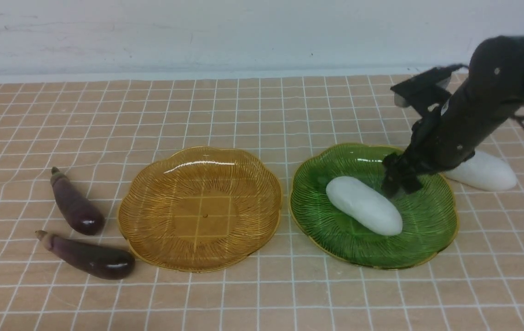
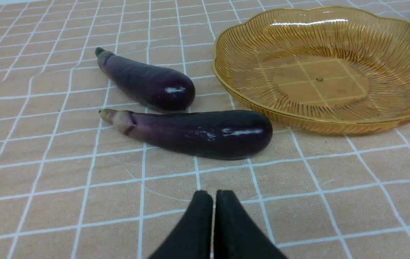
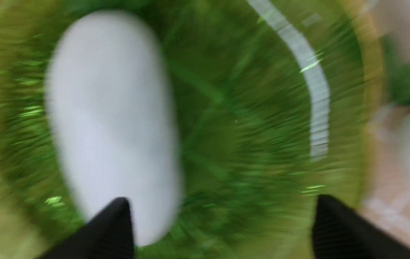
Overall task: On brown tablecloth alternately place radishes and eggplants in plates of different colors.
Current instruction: 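Place the white radish on the plate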
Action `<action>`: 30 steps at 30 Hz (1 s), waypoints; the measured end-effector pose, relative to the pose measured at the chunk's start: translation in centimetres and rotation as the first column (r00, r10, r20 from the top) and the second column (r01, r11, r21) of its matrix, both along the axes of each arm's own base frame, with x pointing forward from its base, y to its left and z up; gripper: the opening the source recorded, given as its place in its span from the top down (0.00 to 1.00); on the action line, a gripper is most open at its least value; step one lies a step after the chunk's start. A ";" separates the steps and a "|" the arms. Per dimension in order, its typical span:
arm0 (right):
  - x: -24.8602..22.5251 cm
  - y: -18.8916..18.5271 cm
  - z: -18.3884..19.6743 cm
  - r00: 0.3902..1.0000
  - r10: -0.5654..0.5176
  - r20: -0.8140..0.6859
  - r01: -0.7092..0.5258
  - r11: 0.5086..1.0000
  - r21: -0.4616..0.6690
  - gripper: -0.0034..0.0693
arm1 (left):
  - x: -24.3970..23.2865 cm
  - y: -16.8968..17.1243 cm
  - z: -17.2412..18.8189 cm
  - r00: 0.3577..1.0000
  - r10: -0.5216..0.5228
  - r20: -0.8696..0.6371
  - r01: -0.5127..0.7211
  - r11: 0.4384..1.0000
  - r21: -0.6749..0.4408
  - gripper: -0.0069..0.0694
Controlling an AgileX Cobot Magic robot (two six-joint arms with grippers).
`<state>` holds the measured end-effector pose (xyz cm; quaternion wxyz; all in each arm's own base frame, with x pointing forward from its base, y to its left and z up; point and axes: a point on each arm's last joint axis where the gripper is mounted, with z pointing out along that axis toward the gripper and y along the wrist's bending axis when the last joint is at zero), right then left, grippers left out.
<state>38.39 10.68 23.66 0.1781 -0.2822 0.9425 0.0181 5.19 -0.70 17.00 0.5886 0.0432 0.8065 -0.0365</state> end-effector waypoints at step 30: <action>7.0 -8.6 -7.3 0.998 -0.036 -0.049 0.018 0.944 -0.329 0.31 | -0.1 -1.3 0.3 0.996 0.014 -0.083 -0.058 0.828 -0.558 0.91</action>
